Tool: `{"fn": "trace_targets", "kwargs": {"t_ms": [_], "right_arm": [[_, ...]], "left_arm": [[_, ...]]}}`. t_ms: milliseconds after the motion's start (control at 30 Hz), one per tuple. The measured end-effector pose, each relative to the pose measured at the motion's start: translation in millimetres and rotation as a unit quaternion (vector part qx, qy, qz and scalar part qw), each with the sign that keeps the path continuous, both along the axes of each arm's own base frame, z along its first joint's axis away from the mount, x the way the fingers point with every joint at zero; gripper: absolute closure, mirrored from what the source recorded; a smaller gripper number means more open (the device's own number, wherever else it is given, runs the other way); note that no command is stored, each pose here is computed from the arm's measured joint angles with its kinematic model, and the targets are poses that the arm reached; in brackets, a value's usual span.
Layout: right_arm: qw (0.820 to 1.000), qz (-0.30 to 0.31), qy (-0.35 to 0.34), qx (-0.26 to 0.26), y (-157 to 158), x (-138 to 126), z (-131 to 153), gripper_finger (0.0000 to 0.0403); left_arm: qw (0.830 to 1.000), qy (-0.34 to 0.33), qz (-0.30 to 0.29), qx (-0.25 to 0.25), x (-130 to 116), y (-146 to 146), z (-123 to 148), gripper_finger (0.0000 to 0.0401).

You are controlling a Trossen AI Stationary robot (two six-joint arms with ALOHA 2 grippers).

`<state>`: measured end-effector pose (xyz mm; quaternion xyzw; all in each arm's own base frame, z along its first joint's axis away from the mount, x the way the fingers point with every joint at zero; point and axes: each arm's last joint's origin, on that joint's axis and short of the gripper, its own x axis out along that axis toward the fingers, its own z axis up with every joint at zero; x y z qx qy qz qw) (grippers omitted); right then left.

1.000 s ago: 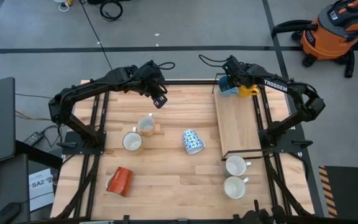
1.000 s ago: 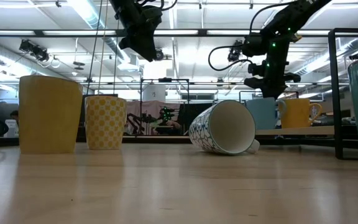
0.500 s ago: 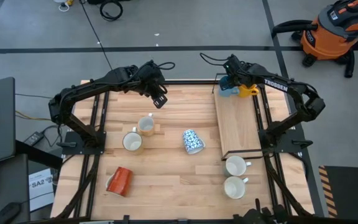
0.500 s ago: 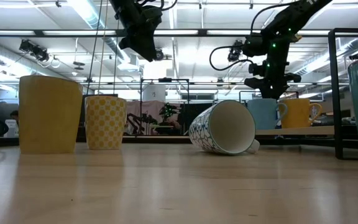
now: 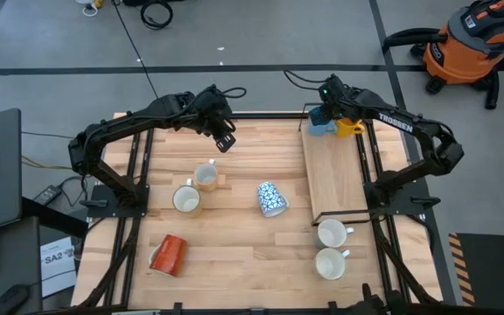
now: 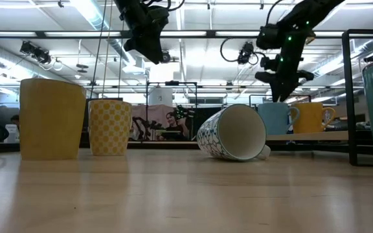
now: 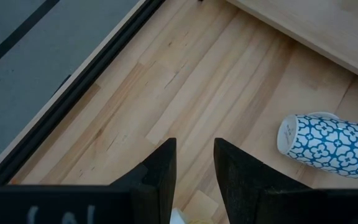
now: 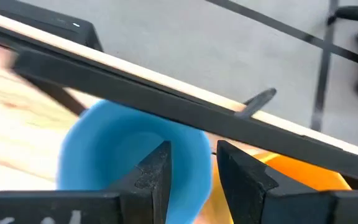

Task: Place coffee mugs
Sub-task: Put the green mug on the shelf

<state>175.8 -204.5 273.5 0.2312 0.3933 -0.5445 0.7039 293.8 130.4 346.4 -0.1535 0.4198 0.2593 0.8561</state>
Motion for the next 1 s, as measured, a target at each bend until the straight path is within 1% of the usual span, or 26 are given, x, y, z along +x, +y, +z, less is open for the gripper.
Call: {"fn": "trace_targets", "kwargs": {"t_ms": [100, 267, 400, 567, 667, 800, 1000], "right_arm": [[0.999, 0.024, -0.032, 0.001, 8, -2, 10, 0.027], [0.993, 0.085, -0.082, 0.003, 28, -1, 27, 0.027], [0.984, 0.136, -0.116, 0.0, 51, 5, 39, 0.027], [0.968, 0.2, -0.15, 0.001, 87, 16, 51, 0.027], [0.953, 0.25, -0.172, 0.011, 113, 22, 57, 0.027], [0.925, 0.325, -0.193, 0.043, 149, 27, 62, 0.027], [0.893, 0.387, -0.207, 0.1, 199, 27, 64, 0.027]], "left_arm": [[1.0, 0.0, 0.0, 0.0, 0, 0, 0, 0.0287], [1.0, 0.001, 0.0, 0.0, 0, 0, 0, 0.0287], [1.0, 0.003, 0.0, -0.001, 0, 0, 0, 0.0287], [1.0, 0.004, 0.0, -0.002, -1, 0, -1, 0.0287], [1.0, 0.004, 0.0, -0.002, -1, 0, 0, 0.0287], [1.0, 0.006, 0.0, -0.003, -1, 0, -1, 0.0287], [1.0, 0.009, 0.0, -0.004, -1, -1, -1, 0.0287]]}}
